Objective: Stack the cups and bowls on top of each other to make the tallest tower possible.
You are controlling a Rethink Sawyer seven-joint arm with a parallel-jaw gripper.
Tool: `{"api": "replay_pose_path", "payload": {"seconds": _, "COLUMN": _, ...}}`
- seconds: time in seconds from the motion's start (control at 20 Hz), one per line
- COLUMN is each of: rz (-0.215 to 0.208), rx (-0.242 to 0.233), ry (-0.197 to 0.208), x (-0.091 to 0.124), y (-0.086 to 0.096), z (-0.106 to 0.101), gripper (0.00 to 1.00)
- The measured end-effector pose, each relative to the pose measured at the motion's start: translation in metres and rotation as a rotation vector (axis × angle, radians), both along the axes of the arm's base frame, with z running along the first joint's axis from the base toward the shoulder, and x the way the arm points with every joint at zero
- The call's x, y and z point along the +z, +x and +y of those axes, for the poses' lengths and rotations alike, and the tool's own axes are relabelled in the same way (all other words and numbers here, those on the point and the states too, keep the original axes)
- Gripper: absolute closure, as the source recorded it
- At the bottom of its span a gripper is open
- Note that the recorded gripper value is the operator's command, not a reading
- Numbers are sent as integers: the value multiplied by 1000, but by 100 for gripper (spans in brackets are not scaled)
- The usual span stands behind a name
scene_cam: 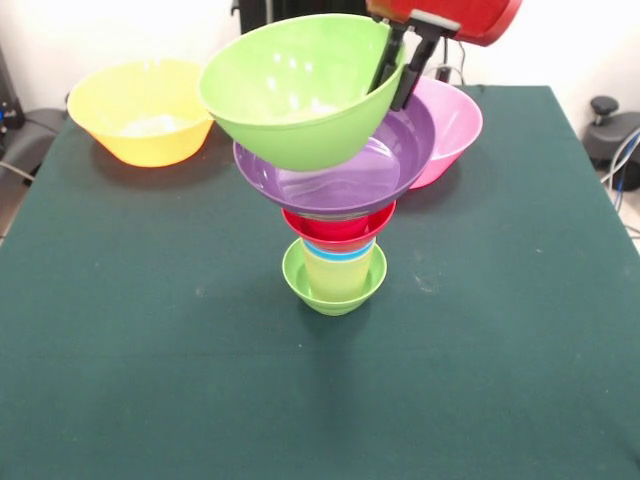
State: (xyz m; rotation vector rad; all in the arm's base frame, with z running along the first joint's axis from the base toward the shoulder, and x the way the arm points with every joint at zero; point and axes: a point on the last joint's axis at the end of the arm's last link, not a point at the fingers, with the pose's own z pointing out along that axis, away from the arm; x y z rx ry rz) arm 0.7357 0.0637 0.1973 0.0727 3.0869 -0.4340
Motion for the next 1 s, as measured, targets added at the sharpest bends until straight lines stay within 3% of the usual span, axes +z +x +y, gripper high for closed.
{"api": "replay_pose_path", "payload": {"seconds": 1.0, "rz": -2, "rx": 19, "ry": -55, "x": -2, "y": -9, "z": 8, "gripper": 100}}
